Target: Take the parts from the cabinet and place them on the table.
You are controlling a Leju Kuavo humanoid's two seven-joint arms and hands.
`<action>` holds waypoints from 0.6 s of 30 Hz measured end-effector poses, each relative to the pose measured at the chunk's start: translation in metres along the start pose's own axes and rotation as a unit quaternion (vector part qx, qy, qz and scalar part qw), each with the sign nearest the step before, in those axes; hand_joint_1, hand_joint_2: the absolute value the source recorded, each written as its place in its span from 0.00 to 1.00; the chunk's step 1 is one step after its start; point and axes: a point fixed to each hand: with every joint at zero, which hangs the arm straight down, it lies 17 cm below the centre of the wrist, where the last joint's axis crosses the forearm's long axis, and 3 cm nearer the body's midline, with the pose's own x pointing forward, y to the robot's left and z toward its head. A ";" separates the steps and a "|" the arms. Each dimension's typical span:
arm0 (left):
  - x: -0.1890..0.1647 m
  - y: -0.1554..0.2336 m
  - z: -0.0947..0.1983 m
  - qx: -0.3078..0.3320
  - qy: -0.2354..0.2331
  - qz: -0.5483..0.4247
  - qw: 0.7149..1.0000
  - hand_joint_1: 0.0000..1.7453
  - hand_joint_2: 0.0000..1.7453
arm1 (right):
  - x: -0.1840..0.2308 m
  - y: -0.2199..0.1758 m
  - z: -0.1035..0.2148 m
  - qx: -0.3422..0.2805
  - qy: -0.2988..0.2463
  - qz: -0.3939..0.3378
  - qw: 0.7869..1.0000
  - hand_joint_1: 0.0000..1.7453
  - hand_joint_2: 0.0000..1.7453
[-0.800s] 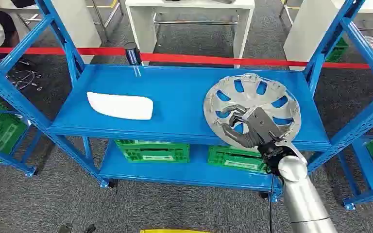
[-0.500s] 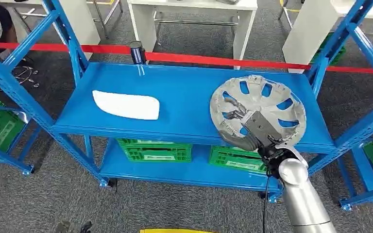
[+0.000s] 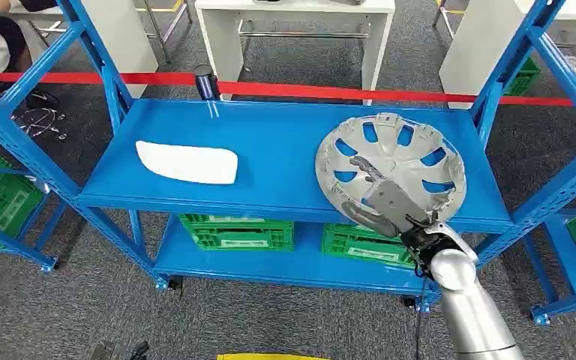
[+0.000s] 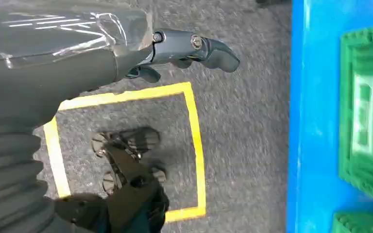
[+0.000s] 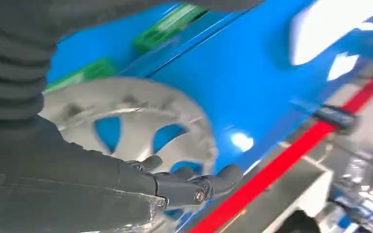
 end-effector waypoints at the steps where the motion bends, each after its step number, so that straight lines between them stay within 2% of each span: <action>1: 0.000 0.000 0.000 0.000 0.000 -0.001 1.000 0.00 0.00 | -0.004 0.003 0.000 0.004 0.011 0.024 1.000 0.00 1.00; 5: -0.002 -0.001 0.000 0.000 0.003 -0.001 1.000 0.00 0.00 | -0.025 0.012 -0.001 0.016 0.063 0.131 0.989 0.00 1.00; 11: 0.004 -0.001 -0.005 0.001 0.002 0.000 1.000 0.00 0.00 | -0.045 0.016 -0.010 0.037 0.113 0.321 0.939 0.00 1.00; 14: 0.003 -0.004 -0.005 -0.001 0.005 0.001 1.000 0.00 0.00 | -0.052 0.019 -0.011 0.046 0.122 0.365 0.922 0.00 1.00; 18: 0.008 -0.004 -0.008 0.002 0.003 -0.001 1.000 0.00 0.00 | -0.064 0.026 -0.011 0.059 0.134 0.388 0.910 0.00 1.00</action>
